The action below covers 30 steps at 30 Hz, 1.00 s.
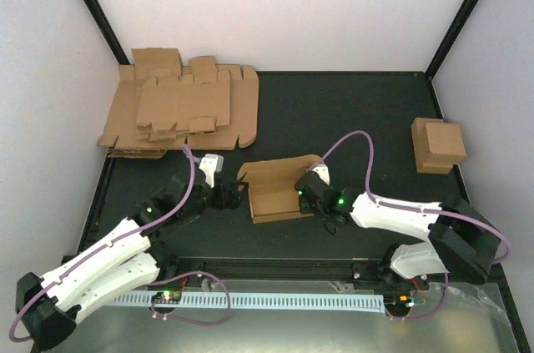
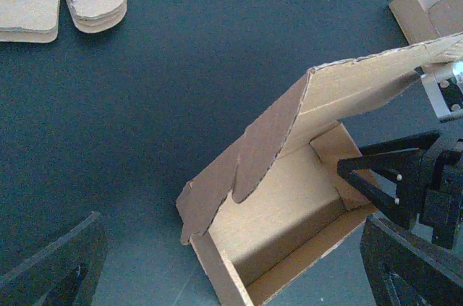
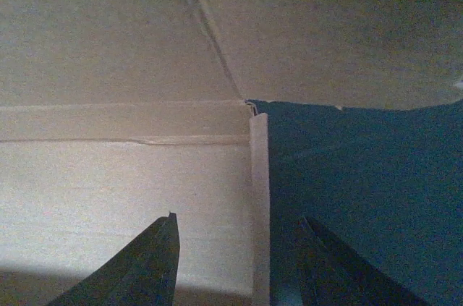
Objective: Fold the paper box
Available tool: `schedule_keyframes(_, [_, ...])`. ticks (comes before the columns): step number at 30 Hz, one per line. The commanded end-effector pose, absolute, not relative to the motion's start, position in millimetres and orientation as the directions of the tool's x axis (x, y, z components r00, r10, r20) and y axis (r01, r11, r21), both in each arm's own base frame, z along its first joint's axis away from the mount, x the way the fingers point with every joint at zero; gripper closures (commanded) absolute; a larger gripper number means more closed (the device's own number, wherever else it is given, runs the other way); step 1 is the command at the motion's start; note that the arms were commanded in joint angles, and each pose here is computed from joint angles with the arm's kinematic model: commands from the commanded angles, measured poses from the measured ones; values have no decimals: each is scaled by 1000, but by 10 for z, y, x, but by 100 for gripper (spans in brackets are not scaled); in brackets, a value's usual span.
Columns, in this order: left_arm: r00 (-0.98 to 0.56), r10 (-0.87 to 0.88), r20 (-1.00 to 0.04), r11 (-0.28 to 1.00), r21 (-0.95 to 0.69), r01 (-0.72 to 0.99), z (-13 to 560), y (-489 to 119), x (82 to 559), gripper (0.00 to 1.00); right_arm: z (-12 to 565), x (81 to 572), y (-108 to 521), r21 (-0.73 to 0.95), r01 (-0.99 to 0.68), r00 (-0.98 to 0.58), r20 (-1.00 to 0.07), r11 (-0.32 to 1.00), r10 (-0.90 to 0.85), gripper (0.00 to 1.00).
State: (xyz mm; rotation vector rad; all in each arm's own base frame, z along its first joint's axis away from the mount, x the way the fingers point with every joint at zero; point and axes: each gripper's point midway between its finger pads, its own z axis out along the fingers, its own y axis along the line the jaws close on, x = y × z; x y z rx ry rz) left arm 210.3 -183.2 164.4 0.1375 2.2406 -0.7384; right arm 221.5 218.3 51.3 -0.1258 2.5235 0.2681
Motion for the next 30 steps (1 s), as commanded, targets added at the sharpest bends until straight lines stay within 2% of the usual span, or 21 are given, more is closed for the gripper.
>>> schedule_keyframes(1, [-687, -128, -715, 836, -451, 313, 1675, -1788, 2124, 1, 583, 2208, 2198, 157, -168, -817, -575, 973, -49, 51])
schedule_keyframes(6, [-689, -125, -714, 837, -448, 313, 1662, -1783, 2119, 1, 638, 2188, 2237, 172, -184, -822, -566, 968, -56, 30])
schedule_keyframes(8, [-686, -123, -717, 839, -444, 314, 1665, -1777, 2123, 1, 680, 2187, 2233, 172, -182, -822, -566, 968, -54, 17])
schedule_keyframes(10, [-681, -119, -723, 840, -439, 319, 1669, -1778, 2130, 1, 708, 2183, 2213, 161, -181, -827, -559, 970, -61, 12])
schedule_keyframes(14, [-679, -110, -726, 840, -434, 327, 1658, -1800, 2146, 1, 763, 2190, 2208, 143, -201, -836, -540, 969, -94, 12])
schedule_keyframes(18, [-675, -96, -732, 843, -420, 335, 1666, -1826, 2183, 1, 745, 2224, 2145, 96, -202, -849, -514, 975, -125, 21])
schedule_keyframes(30, [-686, -91, -722, 836, -429, 342, 1676, -1908, 2374, 5, 562, 2285, 2145, 76, -221, -864, -478, 972, -159, 28])
